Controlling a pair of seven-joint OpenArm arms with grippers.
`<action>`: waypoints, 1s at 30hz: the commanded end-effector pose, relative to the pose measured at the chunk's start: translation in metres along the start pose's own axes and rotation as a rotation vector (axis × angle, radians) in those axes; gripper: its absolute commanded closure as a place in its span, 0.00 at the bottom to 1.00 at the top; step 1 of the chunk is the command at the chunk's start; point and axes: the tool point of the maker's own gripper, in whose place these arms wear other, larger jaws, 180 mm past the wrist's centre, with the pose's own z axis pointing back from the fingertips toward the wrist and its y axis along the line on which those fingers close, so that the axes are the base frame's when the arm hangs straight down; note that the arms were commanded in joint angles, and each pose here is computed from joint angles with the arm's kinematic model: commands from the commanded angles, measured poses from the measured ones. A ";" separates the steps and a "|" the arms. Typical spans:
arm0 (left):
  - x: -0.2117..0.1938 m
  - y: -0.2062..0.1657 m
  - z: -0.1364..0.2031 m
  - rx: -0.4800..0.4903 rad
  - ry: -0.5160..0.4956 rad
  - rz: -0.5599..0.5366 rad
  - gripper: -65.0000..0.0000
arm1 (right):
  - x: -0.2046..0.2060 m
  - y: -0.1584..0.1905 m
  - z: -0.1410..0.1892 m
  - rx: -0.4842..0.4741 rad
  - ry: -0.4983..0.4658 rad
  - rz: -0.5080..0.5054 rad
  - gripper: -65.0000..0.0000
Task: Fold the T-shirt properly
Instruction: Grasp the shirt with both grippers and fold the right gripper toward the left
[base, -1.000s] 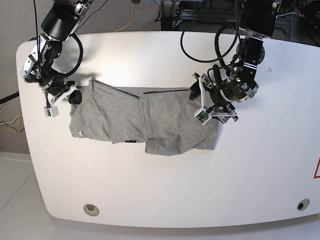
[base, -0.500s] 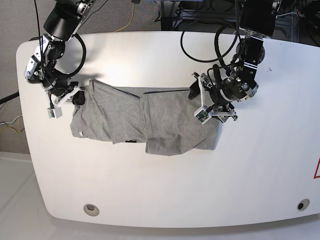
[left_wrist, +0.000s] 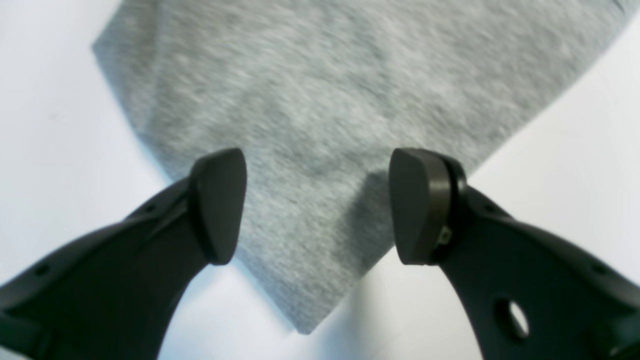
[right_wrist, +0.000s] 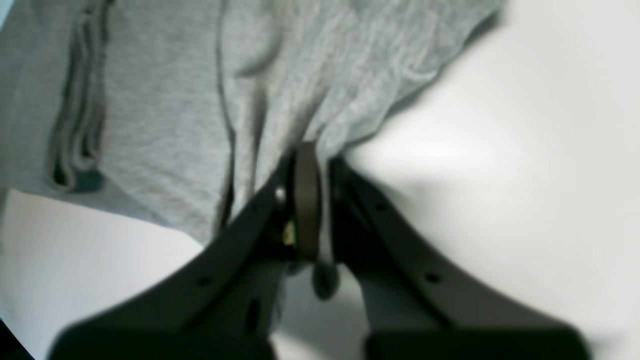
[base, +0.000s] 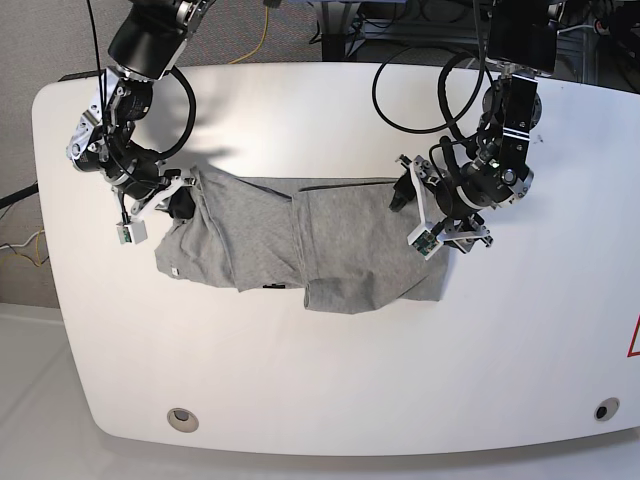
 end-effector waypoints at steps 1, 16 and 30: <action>0.016 0.006 0.005 0.013 -0.048 -0.015 0.36 | 0.015 0.010 0.000 0.021 -0.047 0.027 1.00; 0.017 -0.009 -0.006 -0.023 -0.033 -0.030 0.36 | 0.009 0.067 -0.026 0.140 0.055 0.122 1.00; 0.005 -0.015 -0.015 -0.046 0.000 -0.002 0.36 | 0.025 0.119 -0.030 0.214 -0.007 0.211 1.00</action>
